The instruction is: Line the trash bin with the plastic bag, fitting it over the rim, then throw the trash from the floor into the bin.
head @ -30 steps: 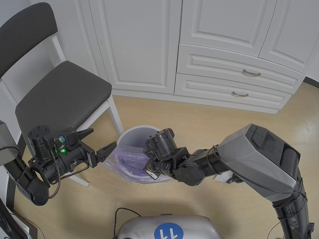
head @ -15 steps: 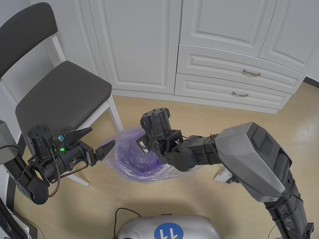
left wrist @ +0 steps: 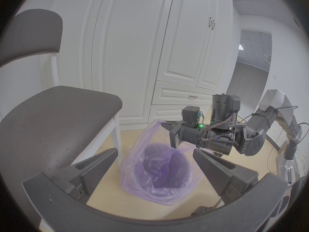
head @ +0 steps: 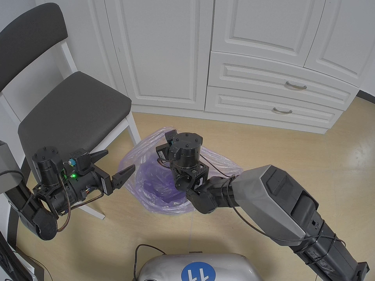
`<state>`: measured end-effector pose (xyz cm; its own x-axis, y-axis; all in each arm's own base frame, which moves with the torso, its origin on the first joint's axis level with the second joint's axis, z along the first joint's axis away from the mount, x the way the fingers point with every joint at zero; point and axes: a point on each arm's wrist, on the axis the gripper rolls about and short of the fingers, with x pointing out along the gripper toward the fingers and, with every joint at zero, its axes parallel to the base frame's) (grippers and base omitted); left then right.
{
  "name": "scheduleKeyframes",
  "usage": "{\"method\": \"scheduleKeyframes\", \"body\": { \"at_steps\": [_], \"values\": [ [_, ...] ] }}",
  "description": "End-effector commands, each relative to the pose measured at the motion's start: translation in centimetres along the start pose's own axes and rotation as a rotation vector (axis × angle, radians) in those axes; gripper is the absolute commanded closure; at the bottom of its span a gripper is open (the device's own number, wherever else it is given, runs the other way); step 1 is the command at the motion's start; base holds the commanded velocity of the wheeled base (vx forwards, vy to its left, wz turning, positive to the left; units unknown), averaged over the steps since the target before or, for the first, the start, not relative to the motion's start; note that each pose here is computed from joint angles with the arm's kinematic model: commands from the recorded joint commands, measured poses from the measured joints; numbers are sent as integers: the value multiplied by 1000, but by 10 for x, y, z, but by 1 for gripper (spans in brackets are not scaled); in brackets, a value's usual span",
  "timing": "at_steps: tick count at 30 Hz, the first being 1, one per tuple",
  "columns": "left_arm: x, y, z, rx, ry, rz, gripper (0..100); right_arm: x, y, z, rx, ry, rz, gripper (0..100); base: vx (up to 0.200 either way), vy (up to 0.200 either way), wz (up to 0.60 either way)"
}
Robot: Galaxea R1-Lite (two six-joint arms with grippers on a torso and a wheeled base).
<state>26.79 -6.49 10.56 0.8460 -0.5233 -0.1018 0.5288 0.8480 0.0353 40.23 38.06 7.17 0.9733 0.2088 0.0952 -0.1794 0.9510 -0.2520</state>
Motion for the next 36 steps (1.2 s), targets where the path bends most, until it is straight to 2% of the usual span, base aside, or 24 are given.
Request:
{"method": "scheduleKeyframes", "body": {
  "at_steps": [1,7,8,11,13,14,16,17,19,21,22,27,29,30,33,36],
  "values": [
    [1,0,-2,-2,6,-1,0,1,8,-33,-21,-22,-20,100,0,0,0],
    [3,0,-5,-4,16,-3,0,0,7,-31,-29,-50,-21,100,0,0,0],
    [3,0,-6,-4,18,-3,0,1,7,-30,-31,-51,-20,0,0,0,0],
    [4,0,-7,-6,22,-5,0,-2,10,-23,-21,-73,-3,0,0,0,0],
    [4,-1,-7,-6,23,-8,0,-3,6,-6,-7,-100,-7,0,0,0,0],
    [4,-2,-8,-4,26,-10,0,-5,-2,18,-5,-118,-11,0,0,0,0],
    [3,-3,-9,-5,32,-15,0,-15,-12,41,-47,-79,38,0,0,0,0],
    [3,-4,-9,-5,32,-16,0,-17,-13,44,-57,-68,52,0,0,0,0],
    [5,-8,-11,-10,42,-32,0,-34,-33,72,-118,20,139,0,0,0,0],
    [6,-8,-12,-10,43,-35,0,-36,-36,75,-126,31,146,0,0,0,0],
    [9,-13,-18,-11,66,-55,0,-48,-56,84,-170,146,193,0,0,0,0],
    [25,-21,-40,-17,140,-23,0,-70,-75,71,-84,356,219,0,0,0,0],
    [33,-22,-47,-17,158,-2,0,-75,-75,63,-43,393,215,0,0,0,0],
    [41,-23,-55,-15,172,35,0,-80,-74,51,10,438,205,0,0,0,0],
    [52,-24,-68,-11,181,79,0,-86,-77,37,77,484,183,0,0,0,0],
    [66,-23,-80,-8,196,133,0,-90,-87,27,137,479,147,0,0,0,0]
  ]
}}
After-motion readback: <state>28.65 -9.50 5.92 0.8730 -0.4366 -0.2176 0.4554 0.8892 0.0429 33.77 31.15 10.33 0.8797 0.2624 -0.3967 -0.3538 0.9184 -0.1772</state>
